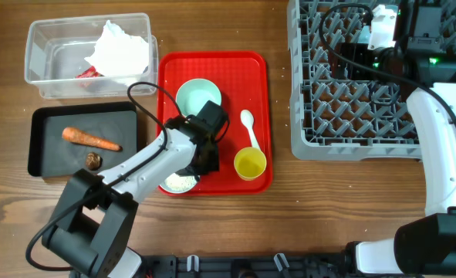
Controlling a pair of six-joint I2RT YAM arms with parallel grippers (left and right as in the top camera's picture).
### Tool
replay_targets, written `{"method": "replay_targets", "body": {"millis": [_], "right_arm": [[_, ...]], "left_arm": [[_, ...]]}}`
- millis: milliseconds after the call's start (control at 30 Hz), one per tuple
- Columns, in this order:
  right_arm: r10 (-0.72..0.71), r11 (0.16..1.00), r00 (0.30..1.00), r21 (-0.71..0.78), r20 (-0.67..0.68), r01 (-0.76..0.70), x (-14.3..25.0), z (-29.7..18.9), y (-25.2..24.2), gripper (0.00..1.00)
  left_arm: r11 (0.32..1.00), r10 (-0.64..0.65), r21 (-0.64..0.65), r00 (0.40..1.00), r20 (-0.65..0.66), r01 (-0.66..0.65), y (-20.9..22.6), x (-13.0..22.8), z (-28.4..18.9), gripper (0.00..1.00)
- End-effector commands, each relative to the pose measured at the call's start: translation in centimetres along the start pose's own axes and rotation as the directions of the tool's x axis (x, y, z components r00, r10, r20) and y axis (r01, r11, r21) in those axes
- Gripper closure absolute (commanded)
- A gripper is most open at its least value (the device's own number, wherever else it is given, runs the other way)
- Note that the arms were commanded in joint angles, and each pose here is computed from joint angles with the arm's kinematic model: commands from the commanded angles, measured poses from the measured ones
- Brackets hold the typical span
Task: Sort waste into correct bins and load items into the dishwasher rack
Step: 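Grasp the light-blue rice bowl with the left gripper, then tip the rice bowl over the black tray to pour out the rice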
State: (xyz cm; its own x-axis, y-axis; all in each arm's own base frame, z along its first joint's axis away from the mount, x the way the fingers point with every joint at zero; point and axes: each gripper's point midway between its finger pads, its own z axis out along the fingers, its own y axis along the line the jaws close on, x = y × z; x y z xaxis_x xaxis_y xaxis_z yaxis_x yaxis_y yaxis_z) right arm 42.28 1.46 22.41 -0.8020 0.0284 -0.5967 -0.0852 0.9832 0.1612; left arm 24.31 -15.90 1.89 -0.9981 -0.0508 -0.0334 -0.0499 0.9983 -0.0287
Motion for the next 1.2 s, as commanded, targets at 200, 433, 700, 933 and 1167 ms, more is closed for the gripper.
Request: {"method": "replay_targets", "body": {"millis": [200, 433, 700, 933, 1167], "right_arm": [[-0.010, 1.000, 1.000, 0.008, -0.009, 0.010, 0.1, 0.5, -0.2, 0.00], [-0.011, 1.000, 1.000, 0.009, -0.012, 0.011, 0.1, 0.5, -0.2, 0.00], [-0.010, 1.000, 1.000, 0.009, -0.013, 0.011, 0.2, 0.5, -0.2, 0.00], [-0.010, 1.000, 1.000, 0.008, -0.012, 0.010, 0.1, 0.5, -0.2, 0.00], [-0.010, 1.000, 1.000, 0.008, -0.018, 0.010, 0.3, 0.5, -0.2, 0.00]], "left_arm": [[0.986, -0.139, 0.105, 0.983, 0.121, 0.127, 2.9, -5.8, -9.7, 0.96], [0.920, -0.348, 0.238, 0.930, 0.121, 0.313, 12.7, -8.2, -11.9, 0.96], [0.734, -0.577, 0.566, 0.783, 0.230, 0.375, 25.5, -10.1, -14.2, 0.96], [0.518, -0.702, 0.794, 0.689, 0.180, 0.319, 30.1, -10.9, -12.6, 0.96], [0.352, -0.713, 0.904, 0.696, 0.092, 0.242, 29.2, -11.9, -12.5, 0.96]]}}
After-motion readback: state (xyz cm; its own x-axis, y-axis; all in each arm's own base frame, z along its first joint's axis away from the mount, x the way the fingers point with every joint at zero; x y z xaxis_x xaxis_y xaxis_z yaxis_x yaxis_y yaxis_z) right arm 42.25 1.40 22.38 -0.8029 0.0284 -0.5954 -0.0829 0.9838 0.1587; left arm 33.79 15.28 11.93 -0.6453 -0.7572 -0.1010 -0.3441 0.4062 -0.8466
